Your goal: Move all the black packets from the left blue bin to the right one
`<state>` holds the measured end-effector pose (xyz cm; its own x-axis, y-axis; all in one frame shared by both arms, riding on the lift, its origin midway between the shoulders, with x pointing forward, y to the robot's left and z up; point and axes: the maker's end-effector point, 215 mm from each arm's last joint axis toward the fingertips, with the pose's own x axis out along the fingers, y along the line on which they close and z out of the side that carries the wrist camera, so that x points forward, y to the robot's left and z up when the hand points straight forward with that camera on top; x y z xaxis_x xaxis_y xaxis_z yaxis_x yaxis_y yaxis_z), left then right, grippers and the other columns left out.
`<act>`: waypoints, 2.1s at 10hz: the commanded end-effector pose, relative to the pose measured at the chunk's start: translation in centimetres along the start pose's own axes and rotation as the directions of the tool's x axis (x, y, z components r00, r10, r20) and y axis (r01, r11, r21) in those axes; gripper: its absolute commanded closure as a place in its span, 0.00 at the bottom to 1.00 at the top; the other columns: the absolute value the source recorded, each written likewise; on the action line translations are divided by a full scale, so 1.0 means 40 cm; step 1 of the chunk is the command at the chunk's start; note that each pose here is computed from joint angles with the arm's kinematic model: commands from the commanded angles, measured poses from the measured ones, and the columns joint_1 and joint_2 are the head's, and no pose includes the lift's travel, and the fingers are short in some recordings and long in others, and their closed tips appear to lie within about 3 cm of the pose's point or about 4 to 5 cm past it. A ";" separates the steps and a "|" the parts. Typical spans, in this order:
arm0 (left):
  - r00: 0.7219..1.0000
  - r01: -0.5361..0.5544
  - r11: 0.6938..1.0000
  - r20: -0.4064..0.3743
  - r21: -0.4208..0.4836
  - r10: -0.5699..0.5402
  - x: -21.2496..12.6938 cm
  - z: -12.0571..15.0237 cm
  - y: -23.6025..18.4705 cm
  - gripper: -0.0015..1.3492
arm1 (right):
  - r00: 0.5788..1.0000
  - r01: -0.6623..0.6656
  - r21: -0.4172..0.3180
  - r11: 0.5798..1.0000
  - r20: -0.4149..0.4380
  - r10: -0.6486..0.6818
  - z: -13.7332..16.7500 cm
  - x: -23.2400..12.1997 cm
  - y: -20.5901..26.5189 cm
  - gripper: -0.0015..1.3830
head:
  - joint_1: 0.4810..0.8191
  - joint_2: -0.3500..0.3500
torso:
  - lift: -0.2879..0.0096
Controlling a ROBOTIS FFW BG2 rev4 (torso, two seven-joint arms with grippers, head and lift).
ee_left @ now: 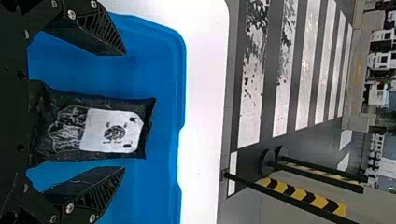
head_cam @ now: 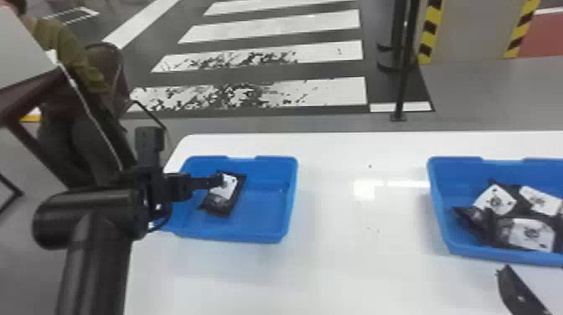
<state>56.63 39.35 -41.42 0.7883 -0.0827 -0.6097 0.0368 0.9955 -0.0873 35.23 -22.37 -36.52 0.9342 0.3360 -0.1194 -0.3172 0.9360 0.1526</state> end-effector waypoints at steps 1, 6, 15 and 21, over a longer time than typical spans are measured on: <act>0.997 0.010 1.000 -0.074 -0.010 -0.011 0.032 -0.018 -0.035 0.13 | 1.000 0.000 0.010 1.000 0.003 0.000 -0.002 0.006 -0.002 0.14 | 0.63 0.80 | 0.50; 0.980 0.012 1.000 -0.199 -0.019 -0.016 0.078 -0.110 -0.061 0.39 | 1.000 -0.001 0.066 0.998 -0.008 0.001 -0.032 0.010 -0.003 0.14 | 0.63 0.75 | 0.50; 0.997 0.072 0.996 -0.037 0.060 -0.070 -0.065 -0.075 -0.108 0.90 | 1.000 -0.013 0.116 0.993 0.016 0.012 -0.016 0.025 0.002 0.15 | 0.63 0.77 | 0.50; 0.861 0.466 0.870 0.141 0.164 -0.488 -0.268 -0.001 -0.597 0.90 | 0.919 -0.395 0.278 0.876 0.104 0.381 0.107 0.195 0.310 0.15 | 0.63 0.72 | 0.50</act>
<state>47.88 18.56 -33.05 0.7684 -0.5088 -0.3881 0.4646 0.8607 -0.2083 38.70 -9.31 -31.75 0.7663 0.6410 0.0437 -0.5888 0.6734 0.4471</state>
